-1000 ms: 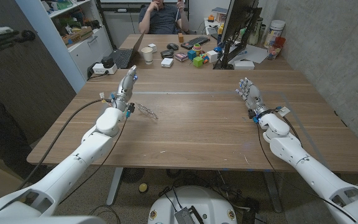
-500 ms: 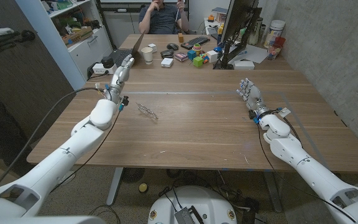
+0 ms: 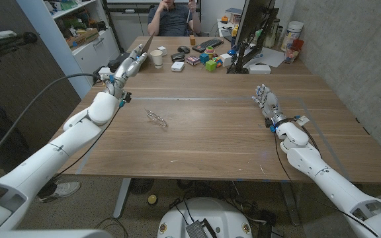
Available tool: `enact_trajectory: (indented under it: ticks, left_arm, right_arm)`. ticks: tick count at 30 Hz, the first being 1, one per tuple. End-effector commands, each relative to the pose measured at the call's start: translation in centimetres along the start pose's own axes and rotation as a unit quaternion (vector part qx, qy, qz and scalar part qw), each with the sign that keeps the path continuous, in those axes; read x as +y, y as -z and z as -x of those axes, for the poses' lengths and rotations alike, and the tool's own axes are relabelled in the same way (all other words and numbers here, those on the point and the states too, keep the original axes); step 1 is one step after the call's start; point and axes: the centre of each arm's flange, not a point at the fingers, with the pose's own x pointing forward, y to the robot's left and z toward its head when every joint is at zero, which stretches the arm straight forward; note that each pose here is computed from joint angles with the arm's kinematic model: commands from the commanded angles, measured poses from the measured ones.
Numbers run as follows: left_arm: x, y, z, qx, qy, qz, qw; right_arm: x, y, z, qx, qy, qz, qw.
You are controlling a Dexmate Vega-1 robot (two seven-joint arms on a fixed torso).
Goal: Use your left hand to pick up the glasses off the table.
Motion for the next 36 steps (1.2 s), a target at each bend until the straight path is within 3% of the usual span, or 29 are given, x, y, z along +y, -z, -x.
enact_trajectory:
  ticks: [1,7,18,36]
  left_arm:
    - [1.9,-1.0,-1.9,-0.036,0.078,-0.081,0.993]
    - [2.2,-2.1,-2.4,-0.046,0.112,-0.124,0.985]
    - [2.6,-4.1,-2.1,-0.056,0.142,-0.208,0.966]
    - [2.4,-5.2,-2.2,-0.058,0.169,-0.266,0.947]
  right_arm:
    - [-0.3,0.3,-0.2,0.003,0.002,-0.003,1.0000]
    - [-0.5,0.4,-0.2,0.004,0.003,-0.004,1.0000]
    - [-0.6,0.4,-0.4,0.002,0.002,-0.006,1.0000]
    - [-0.9,0.5,-0.3,0.002,0.006,-0.007,1.0000]
